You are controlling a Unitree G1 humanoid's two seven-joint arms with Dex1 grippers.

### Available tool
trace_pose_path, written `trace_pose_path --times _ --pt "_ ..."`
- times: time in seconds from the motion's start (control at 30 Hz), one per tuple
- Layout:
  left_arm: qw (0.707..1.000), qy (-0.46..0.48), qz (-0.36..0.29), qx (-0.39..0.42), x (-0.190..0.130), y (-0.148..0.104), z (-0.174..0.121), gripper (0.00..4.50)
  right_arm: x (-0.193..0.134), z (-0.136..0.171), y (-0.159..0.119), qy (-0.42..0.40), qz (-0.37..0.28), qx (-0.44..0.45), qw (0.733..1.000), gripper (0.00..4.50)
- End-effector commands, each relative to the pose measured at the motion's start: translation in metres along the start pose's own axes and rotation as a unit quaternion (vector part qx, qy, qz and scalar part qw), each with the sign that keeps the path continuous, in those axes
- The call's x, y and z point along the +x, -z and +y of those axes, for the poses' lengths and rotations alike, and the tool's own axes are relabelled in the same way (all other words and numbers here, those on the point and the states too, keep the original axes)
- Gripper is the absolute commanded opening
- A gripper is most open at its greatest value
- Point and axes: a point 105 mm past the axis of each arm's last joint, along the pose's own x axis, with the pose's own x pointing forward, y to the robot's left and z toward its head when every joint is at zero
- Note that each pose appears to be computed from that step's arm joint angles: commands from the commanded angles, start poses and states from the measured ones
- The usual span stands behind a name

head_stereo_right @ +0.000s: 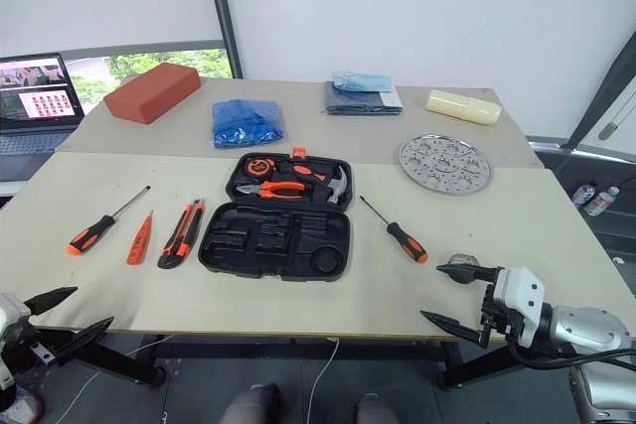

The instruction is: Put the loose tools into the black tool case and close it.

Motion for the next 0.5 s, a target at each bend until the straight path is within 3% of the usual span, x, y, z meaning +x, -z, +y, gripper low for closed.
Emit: trace_pose_path --times 0.03,0.13,0.27,0.37,0.5 --pt "0.996 -0.059 -0.049 -0.055 -0.014 -0.013 0.012 4.5 0.012 -0.004 -0.015 -0.003 -0.049 -0.009 0.999 4.43" --pt "0.963 -0.171 -0.102 -0.182 -0.04 -0.008 0.027 4.5 0.033 0.0 -0.041 -0.025 -0.136 0.009 0.99 4.43" --pt "0.909 -0.297 -0.08 -0.282 -0.075 0.03 0.028 4.5 0.051 0.001 -0.077 -0.011 -0.227 0.028 0.973 4.43" --pt "0.881 -0.344 -0.058 -0.319 -0.092 0.051 0.022 4.5 0.06 0.008 -0.088 -0.009 -0.249 0.027 0.968 4.43" --pt "0.877 -0.35 -0.079 -0.318 -0.091 0.039 0.029 4.5 0.065 0.012 -0.093 -0.001 -0.253 0.026 0.967 4.43"
